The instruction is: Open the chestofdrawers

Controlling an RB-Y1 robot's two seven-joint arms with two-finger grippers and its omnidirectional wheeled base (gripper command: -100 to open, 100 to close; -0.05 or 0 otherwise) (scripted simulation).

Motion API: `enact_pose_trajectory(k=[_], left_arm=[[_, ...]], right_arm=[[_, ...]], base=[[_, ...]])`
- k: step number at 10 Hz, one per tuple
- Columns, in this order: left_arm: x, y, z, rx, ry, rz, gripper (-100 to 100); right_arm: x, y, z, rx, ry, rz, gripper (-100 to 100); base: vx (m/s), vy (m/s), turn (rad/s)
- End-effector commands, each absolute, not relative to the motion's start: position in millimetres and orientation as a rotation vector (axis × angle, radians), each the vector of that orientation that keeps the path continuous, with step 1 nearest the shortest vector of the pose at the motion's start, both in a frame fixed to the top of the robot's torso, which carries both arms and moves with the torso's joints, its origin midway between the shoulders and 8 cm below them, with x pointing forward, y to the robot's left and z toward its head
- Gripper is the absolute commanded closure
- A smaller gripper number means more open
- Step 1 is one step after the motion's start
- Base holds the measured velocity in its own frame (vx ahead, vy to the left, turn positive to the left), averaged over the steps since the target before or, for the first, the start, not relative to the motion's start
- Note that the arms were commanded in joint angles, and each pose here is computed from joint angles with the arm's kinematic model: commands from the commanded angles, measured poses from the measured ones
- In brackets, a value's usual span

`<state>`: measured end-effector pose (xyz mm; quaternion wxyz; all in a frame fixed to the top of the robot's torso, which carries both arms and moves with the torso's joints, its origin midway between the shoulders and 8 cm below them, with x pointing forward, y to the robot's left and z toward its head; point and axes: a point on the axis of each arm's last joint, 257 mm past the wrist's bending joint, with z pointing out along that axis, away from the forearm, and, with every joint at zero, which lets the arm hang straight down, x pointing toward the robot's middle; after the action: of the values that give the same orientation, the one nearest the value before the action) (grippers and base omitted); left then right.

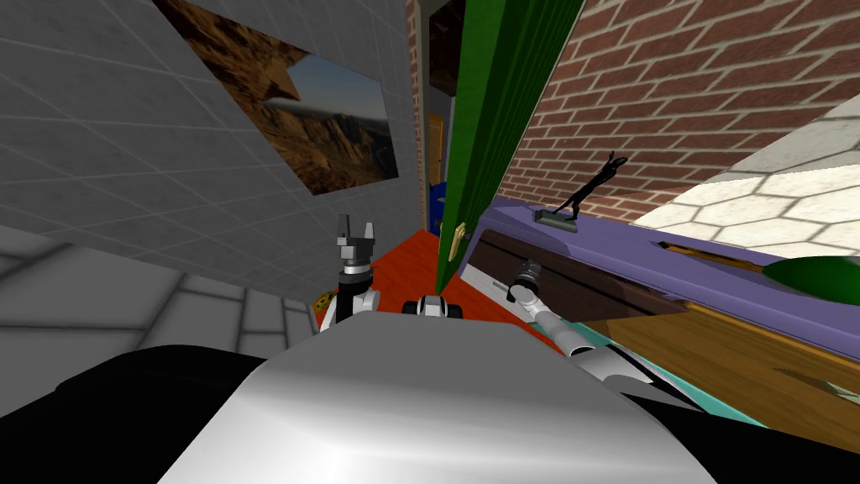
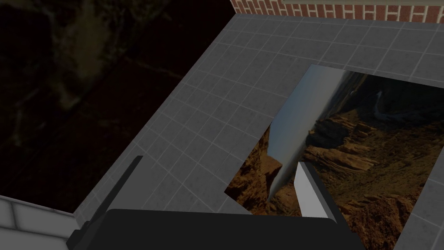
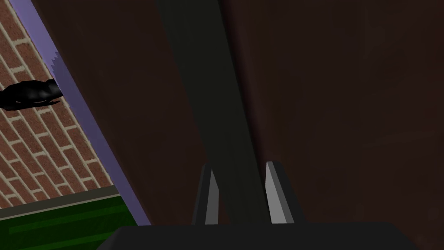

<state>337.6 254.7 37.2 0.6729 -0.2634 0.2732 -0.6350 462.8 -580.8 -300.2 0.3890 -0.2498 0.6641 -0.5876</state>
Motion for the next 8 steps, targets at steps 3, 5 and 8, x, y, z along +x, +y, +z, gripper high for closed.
enact_pose_trajectory(k=[3, 5, 8], left_arm=[[338, 255, 37, -0.593, 0.615, -1.430, 0], [338, 255, 37, -0.593, 0.615, -1.430, 0], [338, 255, 37, -0.593, 0.615, -1.430, 0]], right_arm=[[494, -531, -299, -0.581, 1.679, -1.490, 100], [506, -508, -298, -0.565, 1.680, -1.491, 100], [528, -462, -291, -0.560, 1.672, -1.499, 100]], base=[[-0.101, -0.117, 0.049], [-0.096, -0.114, 0.047], [-0.095, -0.130, 0.047]])
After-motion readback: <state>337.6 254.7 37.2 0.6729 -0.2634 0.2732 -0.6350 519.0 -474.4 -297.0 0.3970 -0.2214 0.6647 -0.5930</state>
